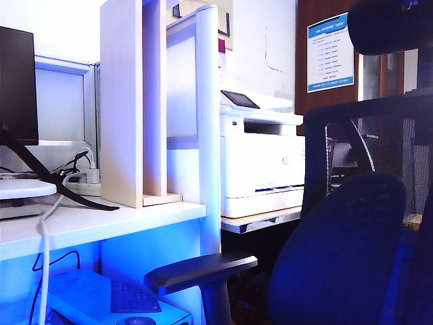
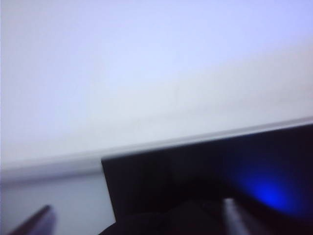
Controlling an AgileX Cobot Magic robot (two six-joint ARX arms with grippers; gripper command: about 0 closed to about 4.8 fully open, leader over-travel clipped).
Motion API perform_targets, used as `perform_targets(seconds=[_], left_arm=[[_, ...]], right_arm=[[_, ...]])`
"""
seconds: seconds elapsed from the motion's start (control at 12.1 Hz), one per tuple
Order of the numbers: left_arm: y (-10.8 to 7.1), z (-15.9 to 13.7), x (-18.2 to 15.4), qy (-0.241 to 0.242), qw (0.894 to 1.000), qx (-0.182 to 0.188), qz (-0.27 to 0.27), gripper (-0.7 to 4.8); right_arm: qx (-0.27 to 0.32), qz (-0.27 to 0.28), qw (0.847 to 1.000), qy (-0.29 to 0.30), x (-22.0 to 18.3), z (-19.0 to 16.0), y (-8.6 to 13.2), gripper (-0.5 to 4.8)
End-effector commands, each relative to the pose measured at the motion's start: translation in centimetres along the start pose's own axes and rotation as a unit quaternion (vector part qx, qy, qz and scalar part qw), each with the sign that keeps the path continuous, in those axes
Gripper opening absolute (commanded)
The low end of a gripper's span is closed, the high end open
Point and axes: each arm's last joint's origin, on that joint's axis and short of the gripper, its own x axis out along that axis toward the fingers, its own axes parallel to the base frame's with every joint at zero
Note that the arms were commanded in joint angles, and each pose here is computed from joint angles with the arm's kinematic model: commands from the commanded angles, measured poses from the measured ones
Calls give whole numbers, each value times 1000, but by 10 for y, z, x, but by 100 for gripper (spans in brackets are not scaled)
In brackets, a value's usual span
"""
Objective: Grab the backpack from the chair and place it on the desk.
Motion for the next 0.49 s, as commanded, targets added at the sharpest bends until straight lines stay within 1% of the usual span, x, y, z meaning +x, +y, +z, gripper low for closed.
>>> perform_targets(seconds=[0.08, 0.16, 0.25, 0.33, 0.41, 0.49], left_arm=[[-6, 31, -16, -55, 956, -158, -239, 479], [-23, 45, -31, -49, 919, -190, -342, 479], [-29, 52, -37, -54, 911, -185, -365, 479], [-39, 64, -49, -68, 896, -175, -403, 479], [-59, 106, -94, -94, 827, -185, -522, 479], [-65, 118, -111, -87, 804, -192, -556, 479]], right_arm=[[-11, 9, 1000, -3, 0, 3, 3, 479], [-21, 11, 1000, -10, 0, 4, 4, 479], [-25, 12, 1000, -11, 0, 5, 4, 479], [-30, 20, 999, -10, 0, 5, 6, 479], [-36, 20, 999, -14, -1, 6, 7, 479], [-36, 17, 999, -16, -1, 6, 7, 479]])
